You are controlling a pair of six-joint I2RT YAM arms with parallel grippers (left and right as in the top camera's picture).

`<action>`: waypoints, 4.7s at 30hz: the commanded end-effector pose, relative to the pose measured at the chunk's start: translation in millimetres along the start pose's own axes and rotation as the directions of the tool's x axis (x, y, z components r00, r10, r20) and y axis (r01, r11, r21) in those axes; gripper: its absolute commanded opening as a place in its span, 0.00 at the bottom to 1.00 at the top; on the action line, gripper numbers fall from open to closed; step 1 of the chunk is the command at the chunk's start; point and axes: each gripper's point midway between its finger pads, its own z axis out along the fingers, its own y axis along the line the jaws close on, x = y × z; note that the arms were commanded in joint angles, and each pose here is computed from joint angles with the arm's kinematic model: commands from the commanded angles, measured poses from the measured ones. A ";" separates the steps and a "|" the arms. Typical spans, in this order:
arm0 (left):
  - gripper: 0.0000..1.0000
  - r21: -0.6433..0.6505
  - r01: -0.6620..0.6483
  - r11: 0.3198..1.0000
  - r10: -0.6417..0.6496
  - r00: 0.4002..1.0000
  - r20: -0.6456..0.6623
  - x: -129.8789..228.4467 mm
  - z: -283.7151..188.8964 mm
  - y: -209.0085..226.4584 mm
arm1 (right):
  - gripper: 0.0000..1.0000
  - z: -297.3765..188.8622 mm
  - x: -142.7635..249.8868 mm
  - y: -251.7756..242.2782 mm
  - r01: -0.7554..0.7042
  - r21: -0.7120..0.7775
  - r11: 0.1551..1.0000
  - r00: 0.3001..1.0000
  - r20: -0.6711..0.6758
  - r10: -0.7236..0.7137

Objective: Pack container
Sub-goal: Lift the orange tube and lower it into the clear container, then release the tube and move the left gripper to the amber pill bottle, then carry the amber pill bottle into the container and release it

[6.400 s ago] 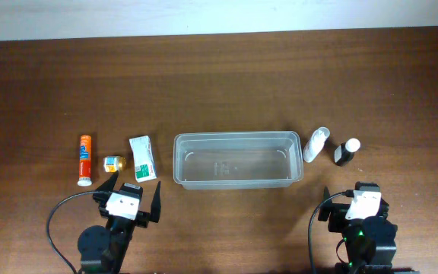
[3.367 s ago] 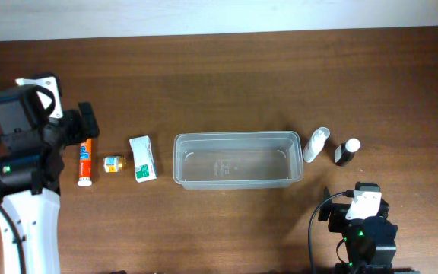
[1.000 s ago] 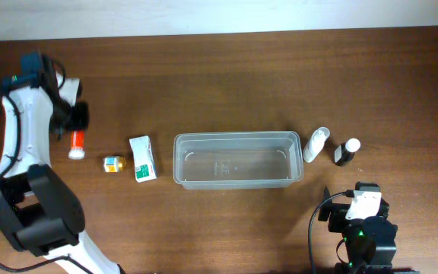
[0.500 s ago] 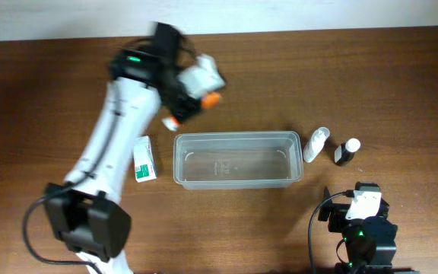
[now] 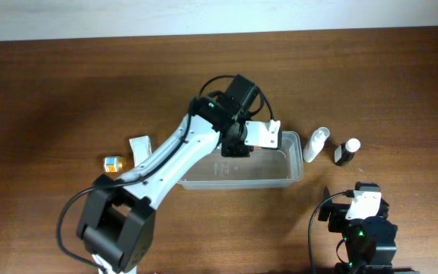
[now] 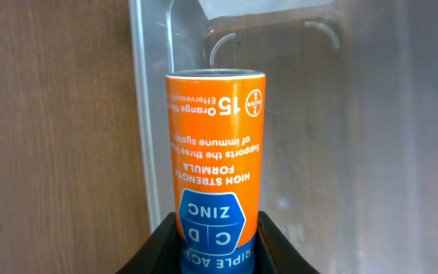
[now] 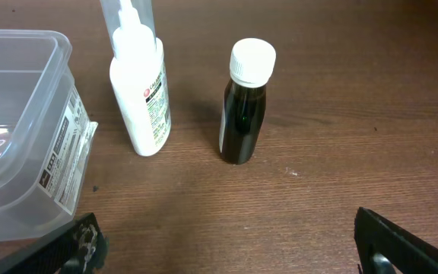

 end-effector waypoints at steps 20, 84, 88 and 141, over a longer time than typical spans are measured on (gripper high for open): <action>0.27 0.076 -0.078 0.994 0.076 0.997 0.025 -16.7 94.6 -24.4 | 0.98 1.0 1.5 -1.6 -0.015 0.008 1.000 1.000 0.001 0.015; 0.73 -0.366 0.893 -0.262 -0.878 -0.378 -0.294 348.3 -78.0 -46.4 | 0.98 1.0 1.5 -1.6 -0.015 0.008 1.000 1.000 0.001 0.015; 0.74 -0.460 0.849 -0.260 -0.851 -0.427 -0.307 363.6 -75.3 -65.1 | 0.98 1.0 1.5 -1.7 -0.015 0.008 1.000 1.000 0.001 0.015; 0.28 -0.176 0.984 0.012 -1.000 0.007 -0.024 73.0 -58.1 0.6 | 0.98 1.0 1.5 -1.6 -0.015 0.008 1.000 1.000 0.001 0.015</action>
